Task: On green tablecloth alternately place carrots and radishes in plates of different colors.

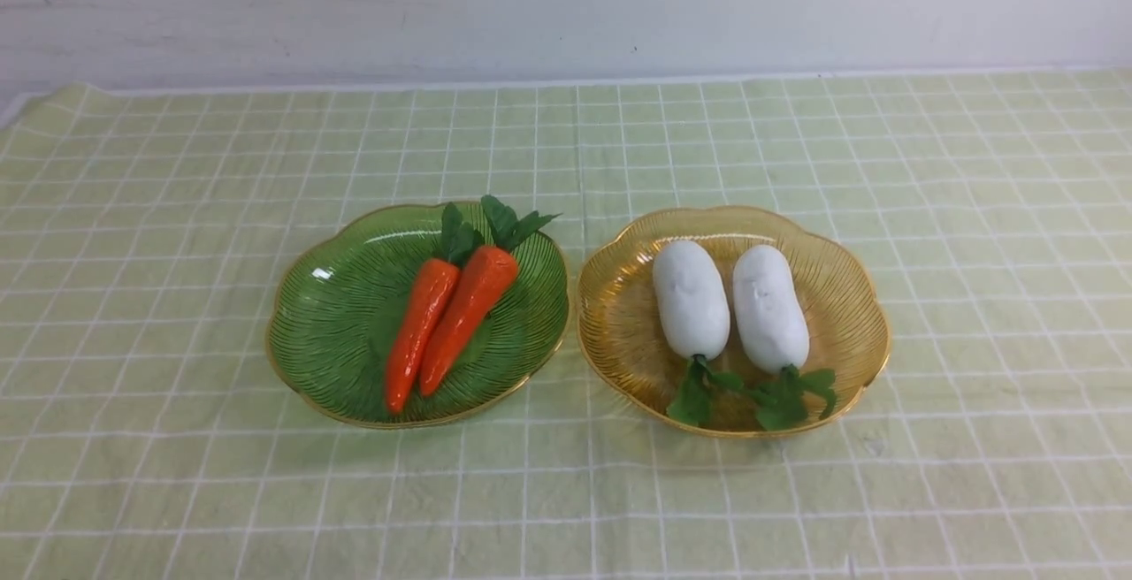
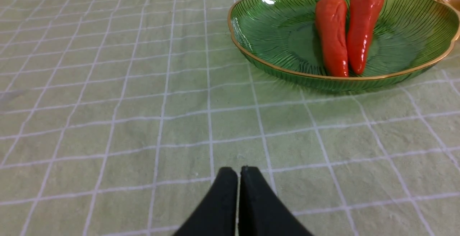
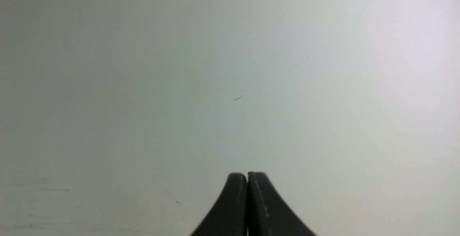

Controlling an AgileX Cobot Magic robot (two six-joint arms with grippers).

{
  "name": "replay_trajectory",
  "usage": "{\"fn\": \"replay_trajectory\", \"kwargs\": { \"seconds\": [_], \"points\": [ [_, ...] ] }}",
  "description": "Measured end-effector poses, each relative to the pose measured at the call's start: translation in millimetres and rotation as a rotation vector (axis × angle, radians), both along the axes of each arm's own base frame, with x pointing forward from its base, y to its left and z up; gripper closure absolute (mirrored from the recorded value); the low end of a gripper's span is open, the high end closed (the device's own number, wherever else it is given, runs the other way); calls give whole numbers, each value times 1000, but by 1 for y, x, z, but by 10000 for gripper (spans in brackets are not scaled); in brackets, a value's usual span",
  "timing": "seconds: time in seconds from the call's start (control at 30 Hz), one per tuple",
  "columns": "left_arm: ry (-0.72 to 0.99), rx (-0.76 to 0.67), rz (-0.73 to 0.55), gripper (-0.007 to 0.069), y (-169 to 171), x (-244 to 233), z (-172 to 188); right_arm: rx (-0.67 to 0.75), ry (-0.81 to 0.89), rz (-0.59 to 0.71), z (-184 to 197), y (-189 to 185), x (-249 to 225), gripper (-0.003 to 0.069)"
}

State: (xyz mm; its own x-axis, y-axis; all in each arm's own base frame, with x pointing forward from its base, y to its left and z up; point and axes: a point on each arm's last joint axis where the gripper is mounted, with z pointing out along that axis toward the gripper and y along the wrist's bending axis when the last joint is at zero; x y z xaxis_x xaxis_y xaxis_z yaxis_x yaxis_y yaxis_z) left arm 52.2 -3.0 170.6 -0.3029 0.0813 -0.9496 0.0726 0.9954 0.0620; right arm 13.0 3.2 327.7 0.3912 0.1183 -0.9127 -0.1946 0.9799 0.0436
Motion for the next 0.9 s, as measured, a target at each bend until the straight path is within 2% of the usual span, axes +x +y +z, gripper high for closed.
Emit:
{"fn": "replay_trajectory", "kwargs": {
  "seconds": [0.73,0.9],
  "points": [
    [0,0,1,633,0,0,0,-1,0,0,0,0,0,673],
    [0,0,1,633,0,0,0,-105,-5,-47,-1,0,0,673]
  ]
}}
